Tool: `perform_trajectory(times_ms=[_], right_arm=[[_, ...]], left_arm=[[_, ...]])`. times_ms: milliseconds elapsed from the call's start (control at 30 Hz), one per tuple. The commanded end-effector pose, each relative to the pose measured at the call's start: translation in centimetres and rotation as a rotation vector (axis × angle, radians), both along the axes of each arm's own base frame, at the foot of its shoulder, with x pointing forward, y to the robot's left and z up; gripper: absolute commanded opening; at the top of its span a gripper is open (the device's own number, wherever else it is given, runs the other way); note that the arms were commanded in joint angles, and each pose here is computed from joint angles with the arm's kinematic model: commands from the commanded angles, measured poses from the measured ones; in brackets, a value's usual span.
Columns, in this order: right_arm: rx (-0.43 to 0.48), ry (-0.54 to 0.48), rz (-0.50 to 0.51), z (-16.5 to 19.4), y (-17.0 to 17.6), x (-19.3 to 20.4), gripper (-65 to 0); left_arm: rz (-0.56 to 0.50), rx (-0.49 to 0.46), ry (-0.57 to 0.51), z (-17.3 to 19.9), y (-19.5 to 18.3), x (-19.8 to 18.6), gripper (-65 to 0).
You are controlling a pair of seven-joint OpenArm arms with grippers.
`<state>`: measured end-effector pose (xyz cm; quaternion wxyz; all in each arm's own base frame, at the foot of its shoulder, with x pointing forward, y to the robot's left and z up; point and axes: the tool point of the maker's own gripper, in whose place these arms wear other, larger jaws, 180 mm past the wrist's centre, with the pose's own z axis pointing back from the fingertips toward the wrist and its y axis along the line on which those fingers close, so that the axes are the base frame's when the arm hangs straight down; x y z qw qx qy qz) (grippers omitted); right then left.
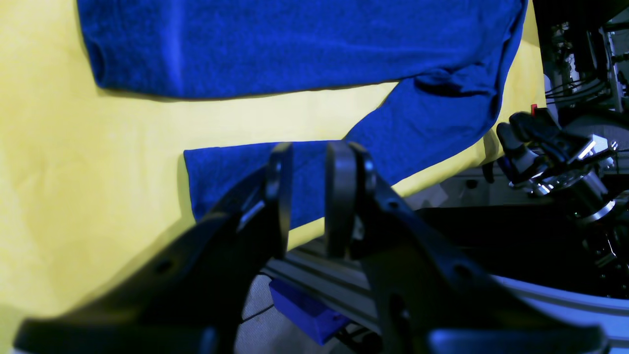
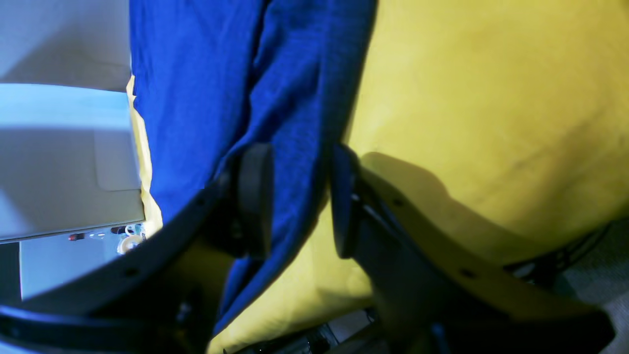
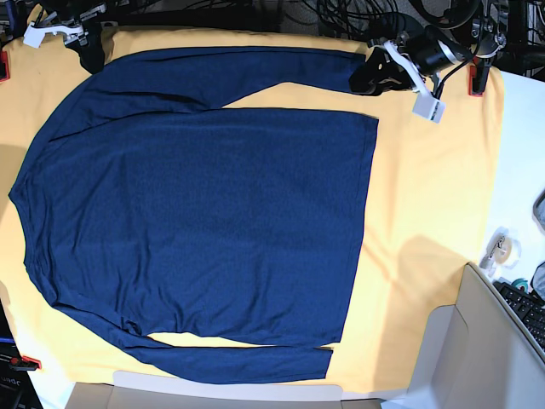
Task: Fold the T-shirt properly
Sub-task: 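Move both grippers down toward the two corners of the shirt hem, then close both grippers on the hem corners of the navy shirt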
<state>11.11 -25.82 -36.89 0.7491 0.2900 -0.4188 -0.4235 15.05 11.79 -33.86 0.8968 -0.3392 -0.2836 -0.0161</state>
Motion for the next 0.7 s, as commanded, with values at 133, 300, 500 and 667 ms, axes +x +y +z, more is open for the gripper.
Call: perform_trajectory(times_ms=[133,300,500,667], right_arm=[[0.004,0.010,-0.023,0.3,-0.5,-0.4,-42.1],[0.046,0.025,-0.061,-0.7,-0.7,-0.3,-42.0],[0.112,0.048,-0.101,-2.9,-0.6,-0.2,-42.1],[0.117,0.028,-0.102,-2.8,-0.6,0.6,-42.2]], left_arm=[[-0.003,-0.008,-0.023,0.7,0.1,0.2,-52.8],[-0.004,-0.009,-0.015,0.4,0.0,0.1,-52.8],[0.002,-0.007,-0.005,0.1,0.2,0.0,-52.8],[0.003,-0.007,-0.003,0.1,0.2,0.0,-52.8]])
